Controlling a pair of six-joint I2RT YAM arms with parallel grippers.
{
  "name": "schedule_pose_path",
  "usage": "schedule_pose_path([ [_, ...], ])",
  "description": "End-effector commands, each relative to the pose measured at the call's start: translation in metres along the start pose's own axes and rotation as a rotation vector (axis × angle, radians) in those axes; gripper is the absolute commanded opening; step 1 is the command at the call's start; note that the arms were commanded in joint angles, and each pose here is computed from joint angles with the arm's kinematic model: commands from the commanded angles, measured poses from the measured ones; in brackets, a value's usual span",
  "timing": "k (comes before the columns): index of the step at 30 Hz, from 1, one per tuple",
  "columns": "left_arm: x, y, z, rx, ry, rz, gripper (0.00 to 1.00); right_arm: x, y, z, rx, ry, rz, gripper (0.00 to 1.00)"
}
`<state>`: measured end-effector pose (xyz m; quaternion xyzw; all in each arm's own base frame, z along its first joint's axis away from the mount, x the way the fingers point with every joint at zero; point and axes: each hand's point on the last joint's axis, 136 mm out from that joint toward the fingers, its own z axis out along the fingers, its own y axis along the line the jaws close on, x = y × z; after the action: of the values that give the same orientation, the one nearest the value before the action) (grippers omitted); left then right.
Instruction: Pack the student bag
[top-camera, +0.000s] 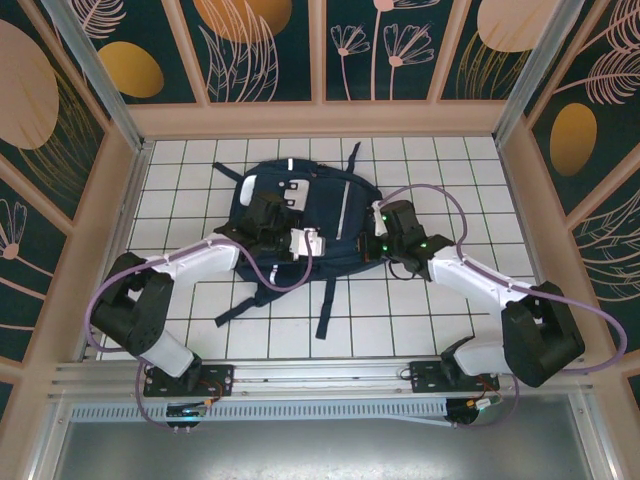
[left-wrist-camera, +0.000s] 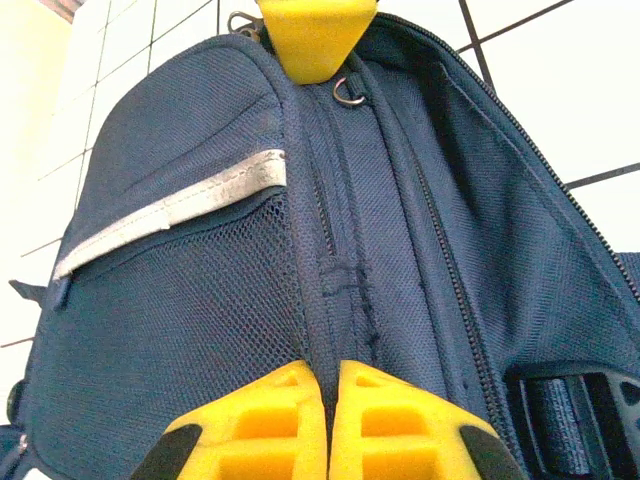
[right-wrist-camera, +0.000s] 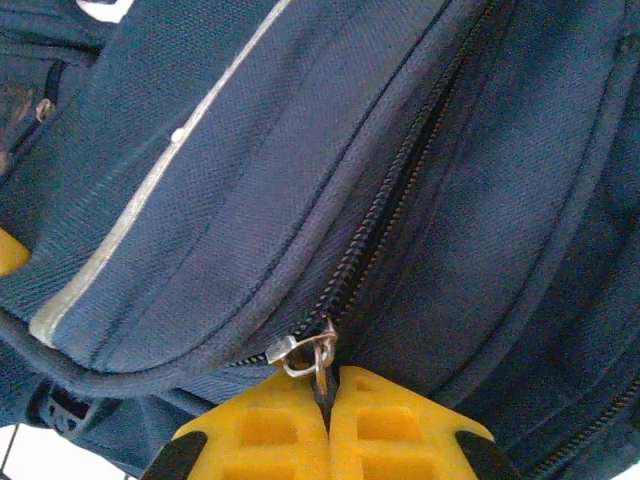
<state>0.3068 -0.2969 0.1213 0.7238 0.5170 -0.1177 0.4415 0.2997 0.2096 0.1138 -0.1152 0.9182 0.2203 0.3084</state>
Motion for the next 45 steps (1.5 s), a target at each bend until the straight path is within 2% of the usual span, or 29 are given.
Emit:
schedule_pose_path([
  [1, 0.019, 0.004, -0.017, -0.019, 0.026, 0.02, 0.0, 0.01, -0.038, -0.001, 0.131, 0.031, -0.024, 0.0],
  [4, 0.03, 0.045, -0.028, -0.138, -0.034, -0.072, 0.0, 0.024, 0.013, 0.0, -0.027, 0.041, -0.126, 0.0],
  [6, 0.045, 0.069, -0.033, -0.203, -0.036, -0.118, 0.01, 0.032, 0.047, 0.001, -0.101, 0.045, -0.179, 0.0],
  [8, 0.06, 0.098, -0.042, -0.317, -0.036, -0.188, 0.15, 0.036, 0.083, 0.004, -0.181, 0.052, -0.201, 0.0],
  [9, 0.062, 0.11, -0.046, -0.354, -0.054, -0.24, 0.3, 0.035, 0.097, 0.006, -0.206, 0.047, -0.209, 0.0],
  [10, 0.059, 0.116, -0.051, -0.339, -0.107, -0.303, 0.46, 0.034, 0.11, 0.009, -0.228, 0.047, -0.215, 0.0],
  [11, 0.049, 0.115, -0.055, -0.272, -0.17, -0.327, 0.51, 0.031, 0.122, 0.012, -0.247, 0.037, -0.222, 0.0],
  [13, 0.033, 0.107, -0.06, -0.174, -0.232, -0.369, 0.56, 0.023, 0.135, 0.019, -0.268, 0.021, -0.222, 0.0],
  [15, 0.024, 0.089, -0.063, -0.104, -0.263, -0.413, 0.57, 0.015, 0.142, 0.025, -0.281, 0.006, -0.219, 0.0],
  [17, 0.024, 0.08, -0.069, -0.122, -0.275, -0.591, 0.58, 0.009, 0.149, 0.03, -0.301, -0.006, -0.227, 0.0],
  [18, 0.028, 0.086, -0.074, -0.181, -0.27, -0.715, 0.58, 0.007, 0.152, 0.031, -0.312, -0.008, -0.23, 0.0],
  [19, 0.036, 0.093, -0.08, -0.255, -0.26, -0.908, 0.58, 0.007, 0.156, 0.033, -0.325, -0.004, -0.235, 0.0],
  [21, 0.058, 0.094, -0.09, -0.349, -0.19, -1.236, 0.56, 0.006, 0.161, 0.037, -0.344, 0.002, -0.234, 0.0],
  [23, 0.07, 0.078, -0.09, -0.331, -0.106, -1.523, 0.55, 0.008, 0.164, 0.041, -0.364, 0.007, -0.233, 0.0],
  [26, 0.078, 0.049, -0.081, -0.246, -0.041, -1.892, 0.55, 0.009, 0.169, 0.046, -0.386, 0.012, -0.231, 0.0],
  [29, 0.088, 0.023, -0.071, -0.205, 0.01, -2.159, 0.55, 0.011, 0.175, 0.05, -0.402, 0.027, -0.234, 0.0],
  [32, 0.081, 0.019, -0.062, -0.142, -0.016, -2.266, 0.57, 0.012, 0.181, 0.053, -0.409, 0.038, -0.251, 0.0],
  [34, 0.076, 0.023, -0.056, -0.126, -0.003, -2.255, 0.57, 0.011, 0.184, 0.053, -0.413, 0.038, -0.259, 0.0],
  [37, 0.075, 0.012, -0.038, -0.127, 0.127, -2.235, 0.57, 0.012, 0.189, 0.054, -0.419, 0.038, -0.266, 0.0],
  [40, 0.082, 0.006, -0.026, -0.128, 0.205, -2.246, 0.55, 0.009, 0.191, 0.056, -0.411, 0.032, -0.268, 0.0],
  [41, 0.085, 0.003, -0.023, -0.128, 0.211, -2.251, 0.51, 0.008, 0.192, 0.057, -0.405, 0.031, -0.27, 0.0],
  [43, 0.093, 0.002, -0.02, -0.156, 0.242, -2.259, 0.17, 0.009, 0.191, 0.058, -0.379, 0.034, -0.282, 0.0],
  [44, 0.095, 0.005, -0.021, -0.172, 0.26, -2.239, 0.06, 0.01, 0.189, 0.059, -0.363, 0.038, -0.288, 0.0],
  [45, 0.101, 0.005, -0.02, -0.188, 0.312, -2.209, 0.0, 0.013, 0.183, 0.059, -0.333, 0.045, -0.302, 0.0],
])
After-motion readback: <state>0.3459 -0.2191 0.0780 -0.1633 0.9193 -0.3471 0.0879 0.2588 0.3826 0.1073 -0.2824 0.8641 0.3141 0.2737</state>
